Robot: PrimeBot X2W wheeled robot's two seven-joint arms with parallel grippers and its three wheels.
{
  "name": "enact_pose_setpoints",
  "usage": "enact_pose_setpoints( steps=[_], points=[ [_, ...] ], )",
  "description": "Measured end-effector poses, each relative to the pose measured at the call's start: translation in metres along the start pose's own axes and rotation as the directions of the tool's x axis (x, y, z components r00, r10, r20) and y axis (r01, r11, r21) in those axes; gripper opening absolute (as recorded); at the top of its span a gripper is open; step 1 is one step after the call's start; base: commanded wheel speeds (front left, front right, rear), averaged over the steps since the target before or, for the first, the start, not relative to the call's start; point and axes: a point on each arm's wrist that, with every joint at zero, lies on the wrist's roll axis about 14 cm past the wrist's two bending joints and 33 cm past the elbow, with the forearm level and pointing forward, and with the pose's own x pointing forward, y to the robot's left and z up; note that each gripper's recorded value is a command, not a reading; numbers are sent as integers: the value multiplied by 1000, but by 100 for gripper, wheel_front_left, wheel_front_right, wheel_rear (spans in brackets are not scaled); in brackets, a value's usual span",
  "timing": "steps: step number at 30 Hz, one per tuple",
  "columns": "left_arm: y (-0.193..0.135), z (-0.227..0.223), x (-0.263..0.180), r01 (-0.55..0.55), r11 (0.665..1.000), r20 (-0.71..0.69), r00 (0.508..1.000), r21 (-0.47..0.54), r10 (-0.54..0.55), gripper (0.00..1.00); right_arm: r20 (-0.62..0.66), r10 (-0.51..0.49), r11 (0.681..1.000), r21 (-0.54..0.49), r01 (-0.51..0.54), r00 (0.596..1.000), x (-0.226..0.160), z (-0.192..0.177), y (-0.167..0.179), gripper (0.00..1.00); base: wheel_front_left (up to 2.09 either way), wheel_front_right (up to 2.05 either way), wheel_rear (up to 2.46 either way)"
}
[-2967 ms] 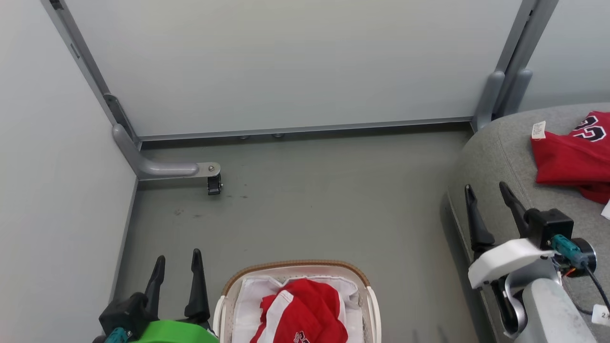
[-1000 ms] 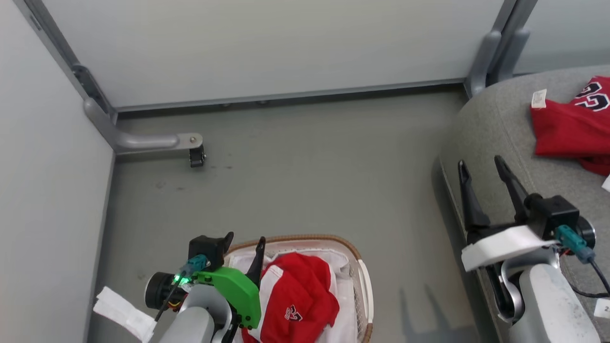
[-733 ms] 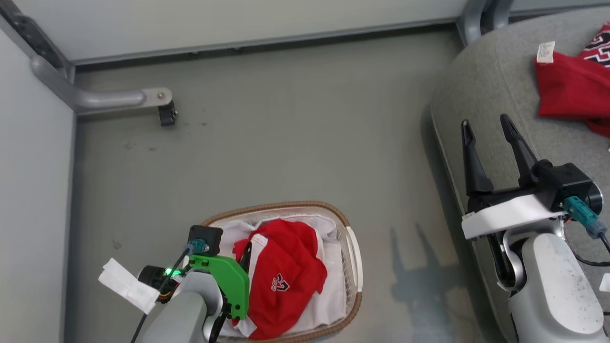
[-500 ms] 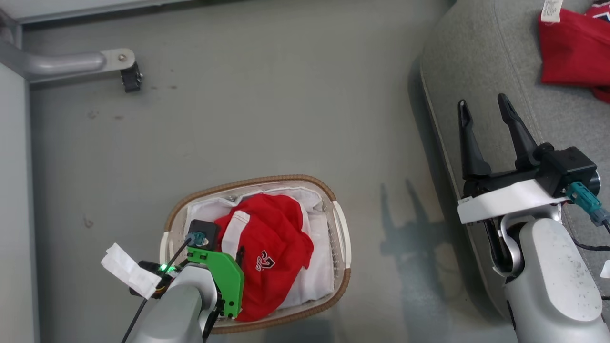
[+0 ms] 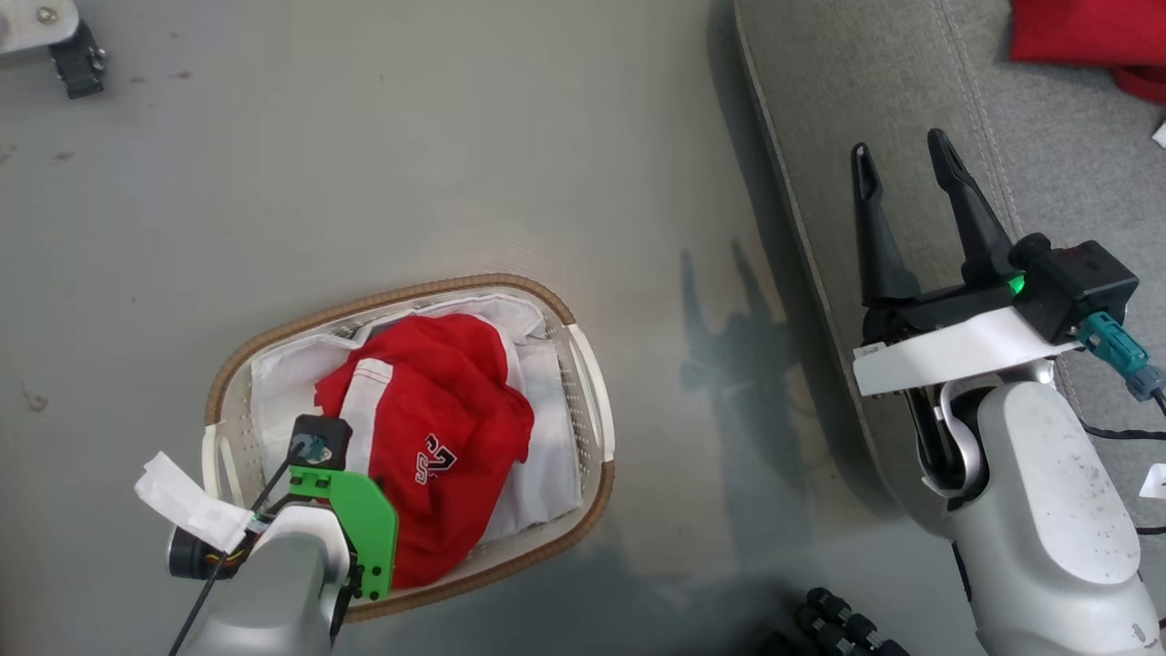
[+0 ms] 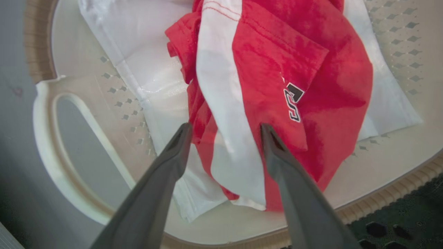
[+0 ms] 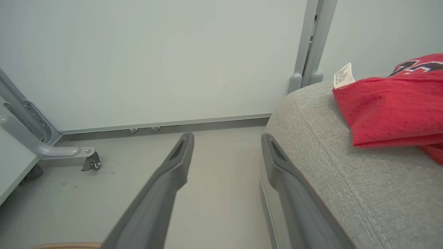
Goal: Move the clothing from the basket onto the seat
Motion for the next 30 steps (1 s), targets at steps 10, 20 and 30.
enact_pose_setpoints(
  steps=[10,20,30],
  points=[
    [-14,-19,20,58,998,-74,995,-20,-59,0,-47,-20,1000,-11,20,999,-1,-18,-10,100,0,0,0],
    [-39,18,13,141,990,102,985,-17,-139,0,-49,-20,1000,-8,19,999,-2,-17,-9,100,0,0,0],
    [-40,75,-27,131,990,347,927,49,-140,0,-49,-8,1000,-22,7,999,-17,-8,-1,100,0,0,0]
  ],
)
